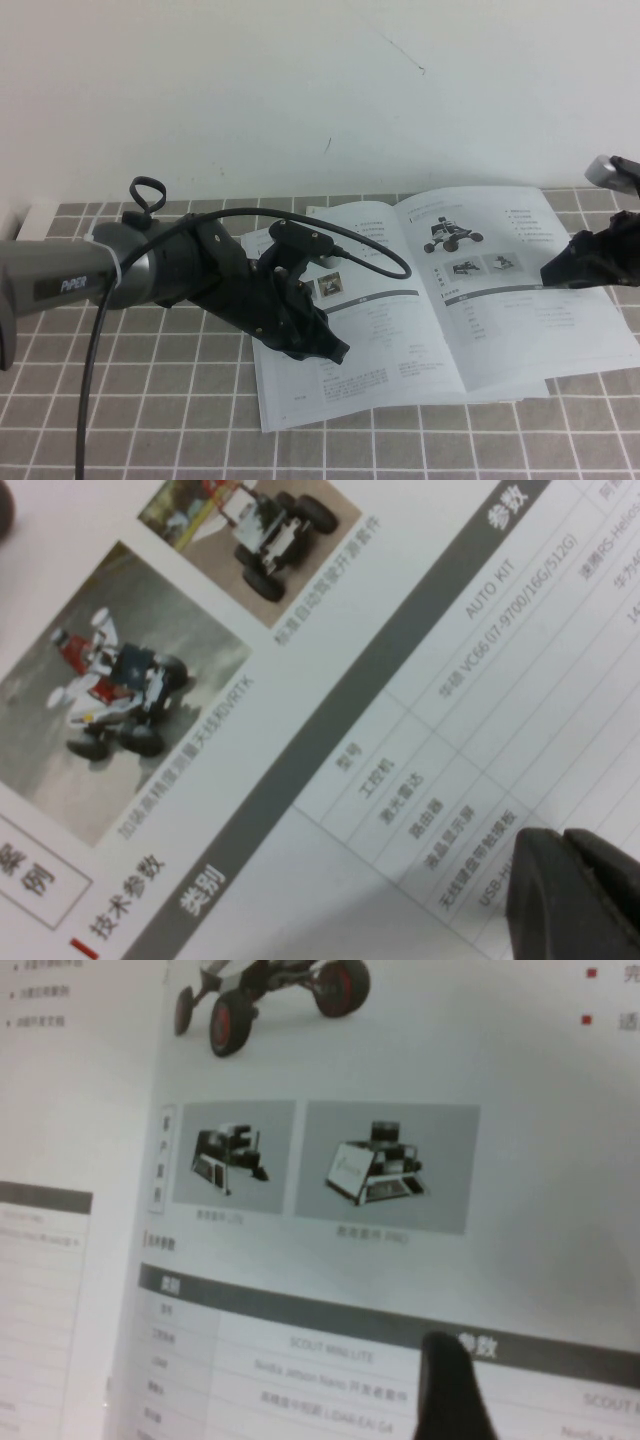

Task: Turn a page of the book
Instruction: Open the closed book

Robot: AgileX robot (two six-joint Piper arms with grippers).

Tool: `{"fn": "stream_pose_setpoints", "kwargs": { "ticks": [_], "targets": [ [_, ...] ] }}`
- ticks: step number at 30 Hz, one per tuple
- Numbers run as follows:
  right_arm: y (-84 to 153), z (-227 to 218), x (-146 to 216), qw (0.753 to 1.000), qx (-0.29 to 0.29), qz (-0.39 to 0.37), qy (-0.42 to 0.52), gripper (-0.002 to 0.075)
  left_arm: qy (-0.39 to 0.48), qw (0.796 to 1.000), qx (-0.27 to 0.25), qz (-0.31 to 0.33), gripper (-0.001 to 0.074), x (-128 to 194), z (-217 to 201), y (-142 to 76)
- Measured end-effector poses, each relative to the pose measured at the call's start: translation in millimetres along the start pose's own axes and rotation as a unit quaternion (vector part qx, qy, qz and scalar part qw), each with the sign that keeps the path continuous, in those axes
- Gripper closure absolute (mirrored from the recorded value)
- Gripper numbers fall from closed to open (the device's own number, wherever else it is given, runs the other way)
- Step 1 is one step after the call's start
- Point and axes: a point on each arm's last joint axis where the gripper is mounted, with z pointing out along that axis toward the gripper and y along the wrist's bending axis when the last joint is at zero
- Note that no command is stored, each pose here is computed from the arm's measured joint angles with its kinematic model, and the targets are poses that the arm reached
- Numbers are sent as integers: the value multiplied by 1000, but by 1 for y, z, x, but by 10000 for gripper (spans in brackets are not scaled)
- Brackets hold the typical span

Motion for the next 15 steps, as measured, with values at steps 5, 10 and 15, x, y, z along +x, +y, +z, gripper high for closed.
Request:
{"fn": "stream_pose_setpoints", "kwargs": {
  "ticks": [5, 10, 15],
  "targets": [
    [-6, -4, -2, 999, 40, -3, -10, 333, 2, 1000, 2, 0, 738, 0, 0, 0],
    [-13, -12, -3, 996, 87, -18, -4, 333, 3, 1000, 3, 0, 738, 1, 1, 0],
    [-16, -11, 1, 995, 96, -29, 13, 333, 3, 1000, 3, 1, 738, 0, 0, 0]
  ]
}}
